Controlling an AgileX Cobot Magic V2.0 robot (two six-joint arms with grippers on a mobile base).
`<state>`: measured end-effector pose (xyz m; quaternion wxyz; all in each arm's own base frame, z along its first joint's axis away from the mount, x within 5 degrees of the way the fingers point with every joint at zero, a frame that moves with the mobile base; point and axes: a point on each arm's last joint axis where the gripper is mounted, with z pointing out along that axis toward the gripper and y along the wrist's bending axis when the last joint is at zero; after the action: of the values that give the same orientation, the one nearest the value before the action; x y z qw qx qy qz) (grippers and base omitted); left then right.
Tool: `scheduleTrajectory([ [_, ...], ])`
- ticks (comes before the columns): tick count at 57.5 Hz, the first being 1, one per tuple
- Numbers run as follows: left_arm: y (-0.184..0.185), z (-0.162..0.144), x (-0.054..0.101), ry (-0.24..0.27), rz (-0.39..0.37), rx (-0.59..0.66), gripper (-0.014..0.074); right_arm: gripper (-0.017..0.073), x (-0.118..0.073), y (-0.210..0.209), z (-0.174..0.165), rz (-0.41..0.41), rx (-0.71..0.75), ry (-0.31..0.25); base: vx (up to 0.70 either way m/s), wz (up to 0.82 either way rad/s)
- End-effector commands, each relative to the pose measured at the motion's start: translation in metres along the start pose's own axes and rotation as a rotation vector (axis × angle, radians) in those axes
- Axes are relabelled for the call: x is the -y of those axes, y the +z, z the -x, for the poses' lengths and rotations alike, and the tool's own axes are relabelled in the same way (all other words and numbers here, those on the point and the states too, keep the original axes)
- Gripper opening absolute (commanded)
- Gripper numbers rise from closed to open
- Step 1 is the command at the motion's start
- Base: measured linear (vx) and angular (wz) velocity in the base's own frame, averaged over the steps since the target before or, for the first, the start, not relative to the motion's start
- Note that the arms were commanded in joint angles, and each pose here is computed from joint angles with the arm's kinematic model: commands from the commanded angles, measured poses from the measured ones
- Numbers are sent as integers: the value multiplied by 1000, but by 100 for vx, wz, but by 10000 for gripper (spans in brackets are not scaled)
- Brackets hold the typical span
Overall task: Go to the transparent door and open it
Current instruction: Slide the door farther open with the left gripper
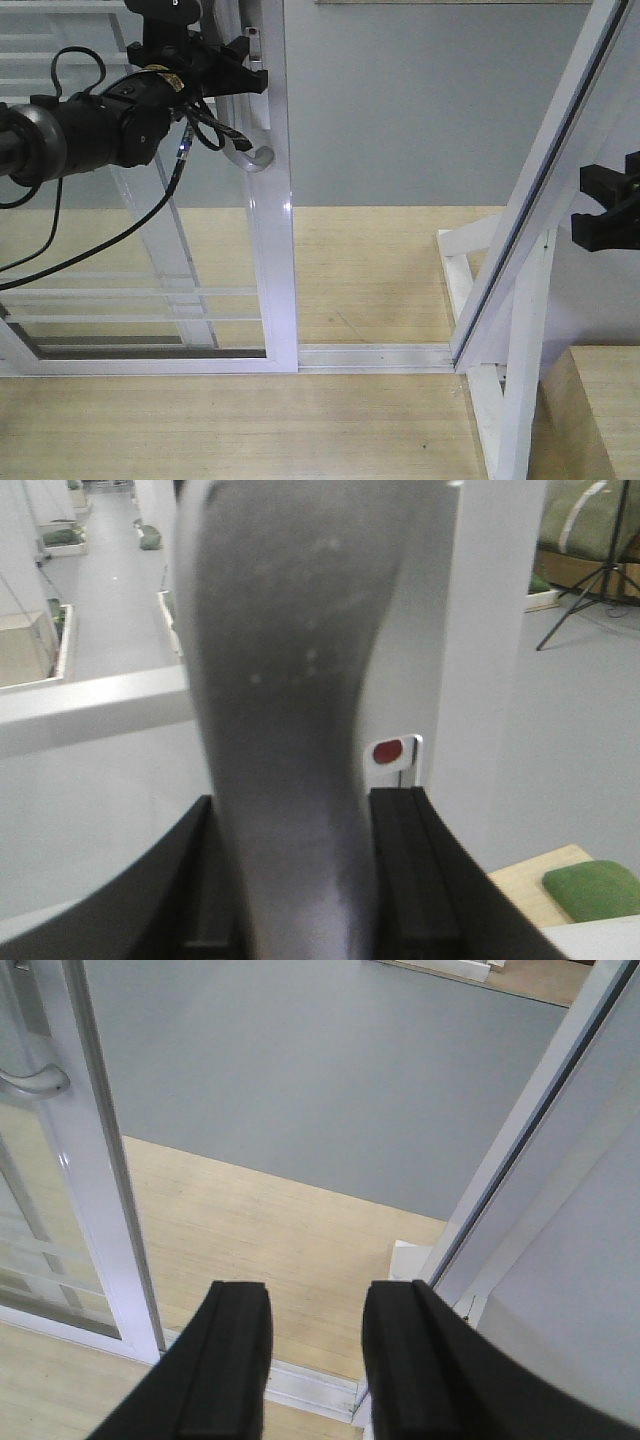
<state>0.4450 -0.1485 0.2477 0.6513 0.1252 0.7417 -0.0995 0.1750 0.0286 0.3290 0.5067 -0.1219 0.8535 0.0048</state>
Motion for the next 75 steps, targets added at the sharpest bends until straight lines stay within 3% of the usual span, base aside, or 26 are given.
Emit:
scheduleTrajectory([
  [1, -13, 47, -25, -50, 78, 178, 340, 322, 3, -8, 15, -20, 111, -10, 0, 0],
  [16, -19, 49, -46, -90, 126, 107, 340, 322, 4, -8, 15, -30, 111, -31, 0, 0],
  [51, -57, 78, -99, -102, 236, 28, 340, 322, 5, -8, 17, -44, 123, -58, 0, 0],
  [60, -65, 80, -105, -103, 246, -37, 340, 322, 5, -8, 17, -50, 126, -72, 0, 0],
  [69, -73, 87, -104, -45, 242, -64, 342, 322, 6, -8, 18, -55, 138, -82, 0, 0],
  [75, -81, 92, -102, -42, 234, -96, 351, 322, 6, -8, 19, -55, 148, -80, 0, 0],
])
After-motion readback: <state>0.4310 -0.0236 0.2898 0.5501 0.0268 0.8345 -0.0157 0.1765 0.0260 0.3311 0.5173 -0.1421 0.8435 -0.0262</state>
